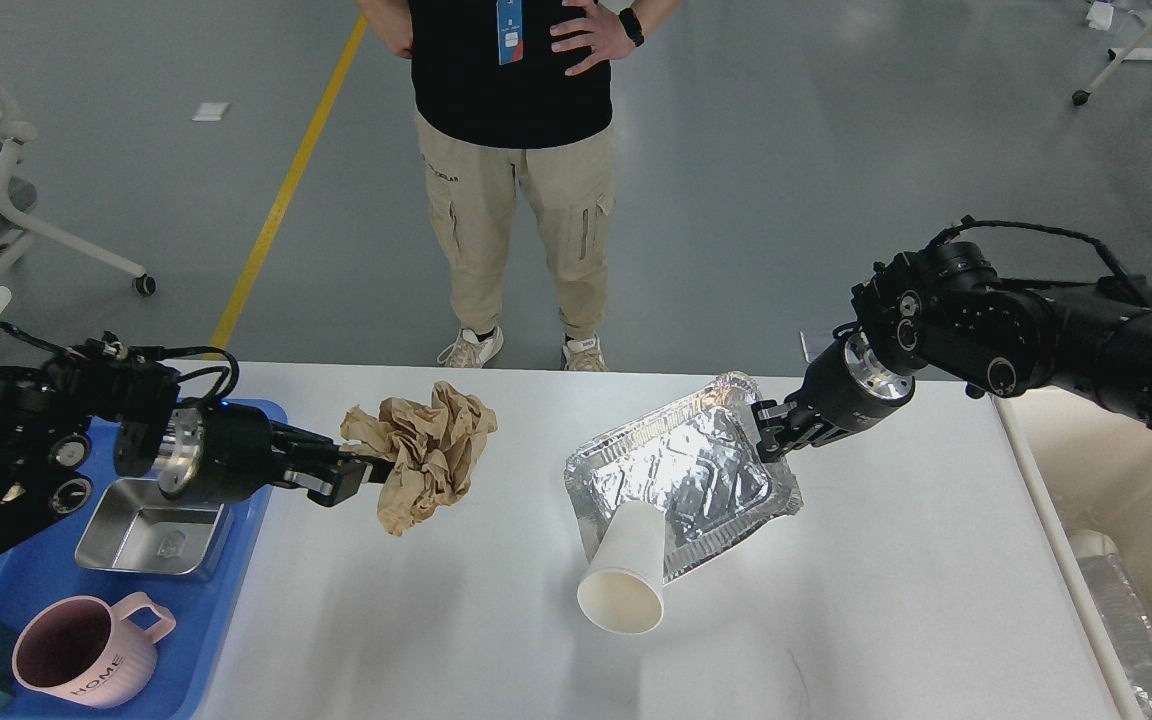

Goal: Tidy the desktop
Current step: 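Raise the crumpled paper high and swing it toward the foil tray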

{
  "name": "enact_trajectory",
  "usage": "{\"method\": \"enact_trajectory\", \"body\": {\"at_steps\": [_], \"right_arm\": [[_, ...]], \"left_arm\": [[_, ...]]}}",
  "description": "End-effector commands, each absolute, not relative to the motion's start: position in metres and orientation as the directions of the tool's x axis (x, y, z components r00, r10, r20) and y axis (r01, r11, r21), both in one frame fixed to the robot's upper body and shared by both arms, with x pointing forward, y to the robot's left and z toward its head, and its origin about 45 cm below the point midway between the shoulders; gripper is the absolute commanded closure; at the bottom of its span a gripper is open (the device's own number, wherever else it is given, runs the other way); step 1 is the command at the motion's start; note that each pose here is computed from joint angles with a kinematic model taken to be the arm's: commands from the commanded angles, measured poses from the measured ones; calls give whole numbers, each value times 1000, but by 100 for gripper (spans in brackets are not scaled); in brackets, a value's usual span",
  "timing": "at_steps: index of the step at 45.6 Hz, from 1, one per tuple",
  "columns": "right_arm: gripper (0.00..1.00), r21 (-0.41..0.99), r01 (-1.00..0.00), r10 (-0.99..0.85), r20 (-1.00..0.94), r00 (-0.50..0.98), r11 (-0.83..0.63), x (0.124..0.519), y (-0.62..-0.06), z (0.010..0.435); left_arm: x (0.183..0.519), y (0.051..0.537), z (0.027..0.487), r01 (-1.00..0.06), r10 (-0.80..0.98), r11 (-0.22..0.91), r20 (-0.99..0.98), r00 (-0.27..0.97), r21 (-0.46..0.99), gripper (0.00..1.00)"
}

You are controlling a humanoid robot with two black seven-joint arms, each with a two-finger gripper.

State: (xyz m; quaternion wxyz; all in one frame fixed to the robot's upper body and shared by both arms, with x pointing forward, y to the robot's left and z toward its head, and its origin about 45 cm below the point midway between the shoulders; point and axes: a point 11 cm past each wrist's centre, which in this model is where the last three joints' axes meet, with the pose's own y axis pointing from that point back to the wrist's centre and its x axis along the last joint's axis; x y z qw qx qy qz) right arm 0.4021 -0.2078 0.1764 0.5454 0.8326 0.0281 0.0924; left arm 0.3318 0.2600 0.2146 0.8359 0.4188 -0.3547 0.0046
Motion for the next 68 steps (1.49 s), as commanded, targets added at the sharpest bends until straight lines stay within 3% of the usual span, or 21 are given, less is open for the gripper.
{"method": "enact_trajectory", "body": {"at_steps": [1,17,26,34,41,56,68], "right_arm": [[100,914,-48,156,120,980,-402,401,-205,176],[100,916,-37,167,112,980,-399,400,-202,175],[100,916,-38,171,115,979,-399,401,-201,178],[100,915,-38,181,120,976,-401,402,-196,180],[100,915,-35,184,118,976,-401,402,-195,180],[100,914,-40,189,126,974,-403,404,-192,185],[100,914,-42,191,129,973,-404,404,-191,186]], "left_arm": [[329,271,257,-351,-199,698,639,743,625,100],[351,284,350,-487,82,785,714,695,384,100],[359,281,361,-501,107,792,730,675,348,100],[364,252,360,-446,109,841,710,695,307,99],[368,243,353,-420,68,841,703,708,341,99],[369,185,338,-275,-223,815,715,663,510,99],[378,143,310,-222,-449,722,688,570,656,98]]}}
